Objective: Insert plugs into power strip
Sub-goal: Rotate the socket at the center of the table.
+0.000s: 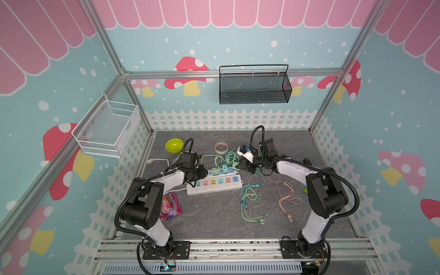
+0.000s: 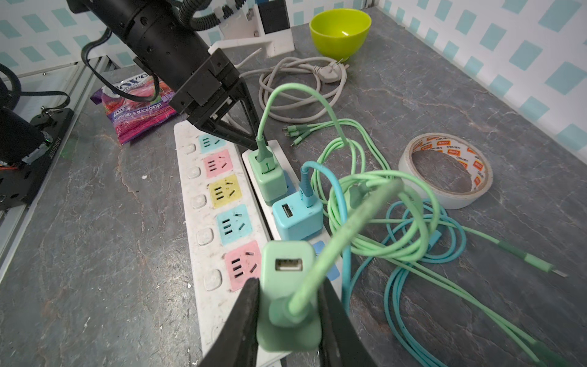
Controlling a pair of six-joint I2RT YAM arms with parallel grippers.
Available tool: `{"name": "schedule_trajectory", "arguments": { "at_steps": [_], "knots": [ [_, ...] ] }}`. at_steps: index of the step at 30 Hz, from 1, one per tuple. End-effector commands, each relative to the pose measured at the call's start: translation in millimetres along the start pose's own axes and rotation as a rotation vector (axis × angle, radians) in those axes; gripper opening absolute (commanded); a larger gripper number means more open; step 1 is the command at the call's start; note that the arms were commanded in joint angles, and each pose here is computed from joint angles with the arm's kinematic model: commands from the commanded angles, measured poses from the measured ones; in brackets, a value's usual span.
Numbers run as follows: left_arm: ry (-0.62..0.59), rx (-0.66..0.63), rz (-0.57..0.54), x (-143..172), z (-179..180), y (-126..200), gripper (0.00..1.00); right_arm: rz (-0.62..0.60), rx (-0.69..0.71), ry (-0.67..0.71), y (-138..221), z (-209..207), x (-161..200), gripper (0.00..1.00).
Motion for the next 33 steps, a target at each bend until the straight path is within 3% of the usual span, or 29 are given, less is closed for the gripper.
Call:
{"name": "schedule_trajectory", "arguments": {
  "at_steps": [1,12,33],
  "knots": [
    [0.001,0.007,-0.003,-6,-4,-3,0.36,-0.022,0.01,0.088,-5,-8,-11,0.0],
    [-0.006,-0.029,0.009,-6,2,-12,0.34,-0.004,0.032,0.146,-20,-16,-6,0.0],
    [-0.016,-0.044,0.022,-13,0,-23,0.33,0.068,-0.036,0.117,-44,-6,25,0.0]
  ]
}}
Point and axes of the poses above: each gripper's point midway between its finger pads, its own y axis back along the fingers, its own z axis along the line the jaws close on, x = y × z, the point moved 7 cm from there along y, back along the fingers, and after that the axes turned 10 degrees about y, right-handed, at the moved point
